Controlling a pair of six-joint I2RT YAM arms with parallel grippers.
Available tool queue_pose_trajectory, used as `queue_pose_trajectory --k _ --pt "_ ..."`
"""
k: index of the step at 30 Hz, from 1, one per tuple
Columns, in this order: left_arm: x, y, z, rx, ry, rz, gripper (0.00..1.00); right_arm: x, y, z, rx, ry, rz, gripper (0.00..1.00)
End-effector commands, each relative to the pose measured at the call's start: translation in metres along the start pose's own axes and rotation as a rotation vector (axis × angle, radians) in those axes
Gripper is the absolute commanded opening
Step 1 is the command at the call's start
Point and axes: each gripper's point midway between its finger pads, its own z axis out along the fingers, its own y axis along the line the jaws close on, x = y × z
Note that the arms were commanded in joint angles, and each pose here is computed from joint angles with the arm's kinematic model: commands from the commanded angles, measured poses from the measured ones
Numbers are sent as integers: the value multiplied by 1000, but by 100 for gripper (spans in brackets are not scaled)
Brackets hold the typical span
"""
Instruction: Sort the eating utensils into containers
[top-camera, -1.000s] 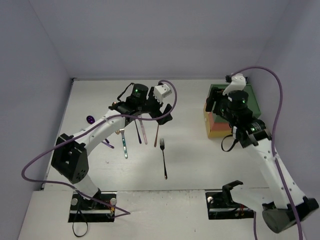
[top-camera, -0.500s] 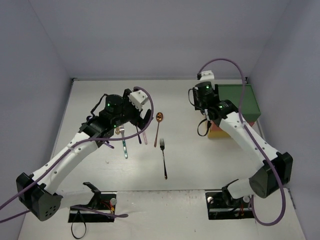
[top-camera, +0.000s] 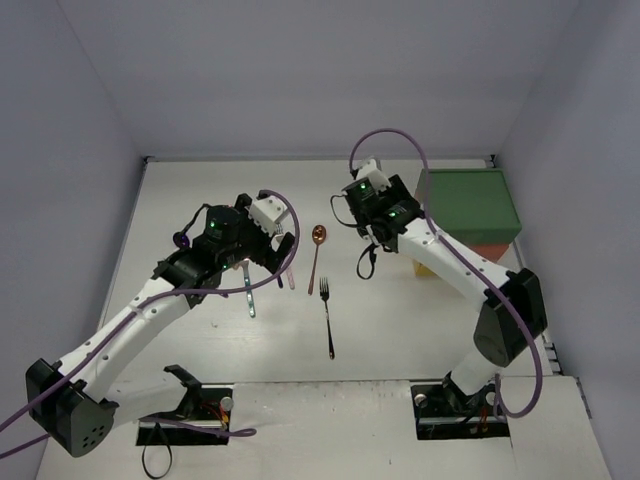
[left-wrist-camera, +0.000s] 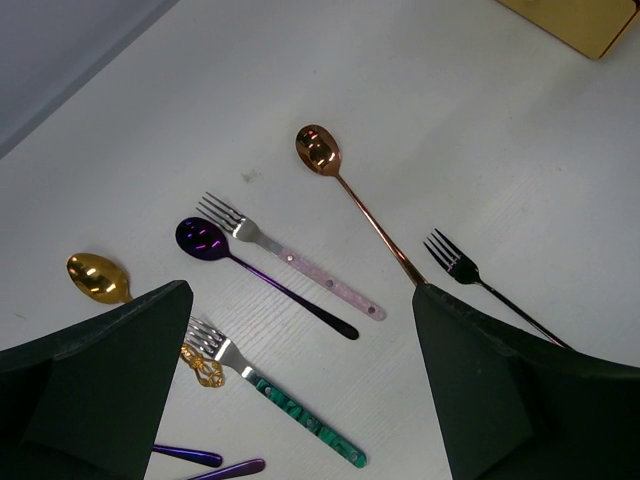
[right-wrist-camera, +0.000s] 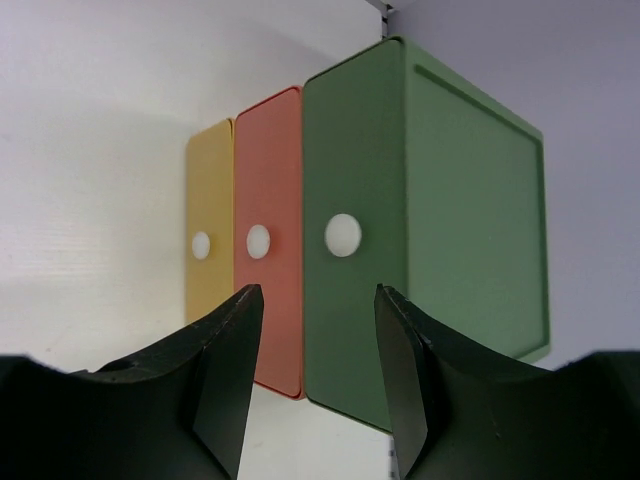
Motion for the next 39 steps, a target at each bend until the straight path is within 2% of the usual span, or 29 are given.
queue_pose_trajectory --k 1,6,11,18,39 --pt "-28 18 -12 -82 -82 28 91 1 2 -4 167 26 -190 46" --pt "-28 40 -22 -220 -95 3 91 17 24 6 245 76 -331 45" --pt "-28 61 -38 -353 -120 -25 91 30 27 16 364 132 -443 44" --pt "-28 76 -54 -460 -143 -47 91 45 32 36 427 194 -500 45" --pt "-29 78 -56 -470 -140 -50 91 54 19 64 544 269 -467 44"
